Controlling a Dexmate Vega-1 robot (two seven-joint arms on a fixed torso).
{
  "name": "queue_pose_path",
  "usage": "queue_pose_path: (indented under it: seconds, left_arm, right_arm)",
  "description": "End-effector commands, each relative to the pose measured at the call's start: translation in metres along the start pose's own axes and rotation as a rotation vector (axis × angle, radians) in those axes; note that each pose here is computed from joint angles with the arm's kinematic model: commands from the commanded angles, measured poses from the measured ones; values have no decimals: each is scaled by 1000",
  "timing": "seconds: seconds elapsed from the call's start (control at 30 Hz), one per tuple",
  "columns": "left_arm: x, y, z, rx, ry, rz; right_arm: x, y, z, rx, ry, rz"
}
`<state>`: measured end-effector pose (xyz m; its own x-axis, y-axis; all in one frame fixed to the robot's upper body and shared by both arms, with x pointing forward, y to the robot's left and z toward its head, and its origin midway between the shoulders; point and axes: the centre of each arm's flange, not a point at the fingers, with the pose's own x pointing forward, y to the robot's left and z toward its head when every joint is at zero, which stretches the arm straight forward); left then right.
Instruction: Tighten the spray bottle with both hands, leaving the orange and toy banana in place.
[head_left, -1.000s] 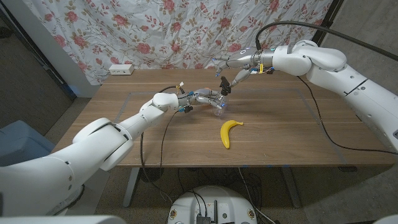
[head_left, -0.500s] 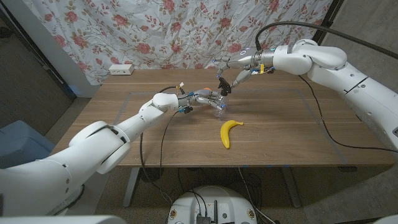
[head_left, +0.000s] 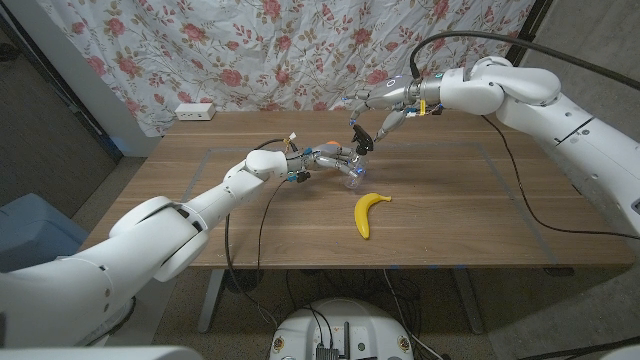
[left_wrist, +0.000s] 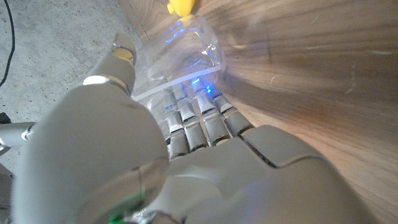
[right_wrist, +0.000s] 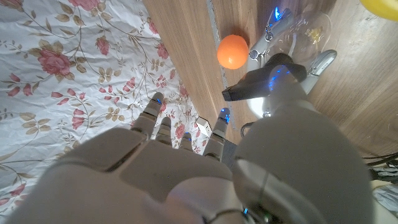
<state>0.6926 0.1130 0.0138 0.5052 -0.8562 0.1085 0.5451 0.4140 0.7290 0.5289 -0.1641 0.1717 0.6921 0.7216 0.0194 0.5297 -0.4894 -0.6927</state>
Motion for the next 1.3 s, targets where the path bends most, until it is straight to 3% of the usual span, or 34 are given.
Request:
queue_pose_path:
  seconds: [0.03,0.93,1.3]
  left_arm:
    - [1,-1,0,-2,2,-2]
    - [-4,-7,3,-1,13,2]
    - [-8,-10,3,-3,22,14]
  right_arm:
    - [4,-2,-4,-22,-28,18]
    - [14,5,-7,-109,-137,34]
    - [17,14,-7,-113,-170,48]
